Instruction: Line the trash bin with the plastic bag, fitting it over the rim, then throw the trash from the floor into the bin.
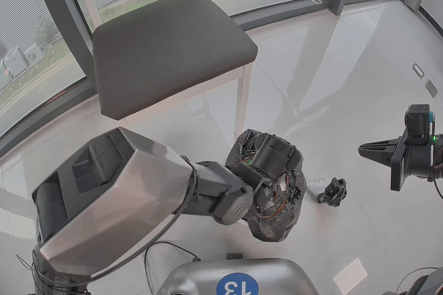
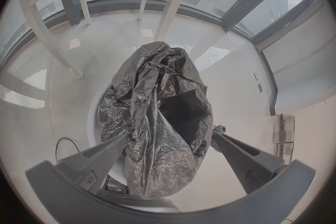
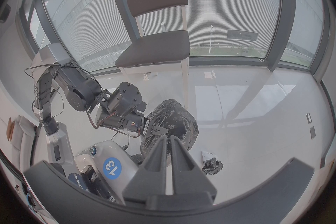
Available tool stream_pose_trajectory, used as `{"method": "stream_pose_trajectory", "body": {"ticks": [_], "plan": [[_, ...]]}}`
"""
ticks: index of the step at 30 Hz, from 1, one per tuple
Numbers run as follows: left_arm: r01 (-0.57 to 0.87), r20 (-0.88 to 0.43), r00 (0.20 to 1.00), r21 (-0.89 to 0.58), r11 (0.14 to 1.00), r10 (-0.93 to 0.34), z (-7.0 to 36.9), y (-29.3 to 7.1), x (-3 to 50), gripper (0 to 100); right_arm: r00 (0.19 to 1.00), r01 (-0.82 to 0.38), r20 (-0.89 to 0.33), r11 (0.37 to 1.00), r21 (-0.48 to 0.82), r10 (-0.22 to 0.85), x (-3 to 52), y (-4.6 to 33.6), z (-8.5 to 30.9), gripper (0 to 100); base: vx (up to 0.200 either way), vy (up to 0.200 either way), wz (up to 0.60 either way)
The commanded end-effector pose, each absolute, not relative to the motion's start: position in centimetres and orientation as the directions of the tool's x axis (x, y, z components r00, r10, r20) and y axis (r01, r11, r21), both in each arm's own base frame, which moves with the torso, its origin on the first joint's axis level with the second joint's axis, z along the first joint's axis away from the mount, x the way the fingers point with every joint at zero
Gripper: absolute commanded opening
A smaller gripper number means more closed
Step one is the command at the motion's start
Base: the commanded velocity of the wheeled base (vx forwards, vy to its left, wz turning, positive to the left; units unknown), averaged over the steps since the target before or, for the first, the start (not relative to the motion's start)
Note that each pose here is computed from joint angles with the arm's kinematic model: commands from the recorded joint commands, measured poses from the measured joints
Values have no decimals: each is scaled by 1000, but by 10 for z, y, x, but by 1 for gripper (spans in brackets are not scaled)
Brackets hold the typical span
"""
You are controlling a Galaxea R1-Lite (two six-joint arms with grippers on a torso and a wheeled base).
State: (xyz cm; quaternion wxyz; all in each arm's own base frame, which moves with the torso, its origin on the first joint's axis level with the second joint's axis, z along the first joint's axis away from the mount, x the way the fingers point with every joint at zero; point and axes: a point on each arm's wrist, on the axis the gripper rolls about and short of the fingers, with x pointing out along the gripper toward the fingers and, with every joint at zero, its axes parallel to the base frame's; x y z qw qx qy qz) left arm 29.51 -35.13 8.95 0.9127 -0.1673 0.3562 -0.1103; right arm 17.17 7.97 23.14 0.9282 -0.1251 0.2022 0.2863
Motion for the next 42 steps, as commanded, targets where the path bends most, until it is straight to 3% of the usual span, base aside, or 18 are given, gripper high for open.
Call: {"method": "stream_pose_trajectory", "body": {"ticks": [1, 18, 19, 35, 42], "plan": [[75, -620, 720, -377, 923, -312, 85, -351, 297, 100, 753, -583, -448, 804, -116, 481, 171, 79, 231, 0, 0, 0, 0], [47, -629, 727, -355, 934, -276, 74, -342, 312, 100, 752, -582, -452, 805, -115, 479, 171, 79, 230, 0, 0, 0, 0], [48, -629, 727, -354, 934, -276, 74, -342, 312, 0, 752, -582, -452, 805, -115, 479, 171, 79, 230, 0, 0, 0, 0], [46, -613, 741, -360, 932, -273, 90, -337, 309, 0, 754, -581, -448, 805, -116, 480, 172, 80, 231, 0, 0, 0, 0], [1, -690, 695, -283, 959, -204, 95, -321, 305, 0, 755, -581, -447, 805, -117, 480, 172, 80, 231, 0, 0, 0, 0]]}}
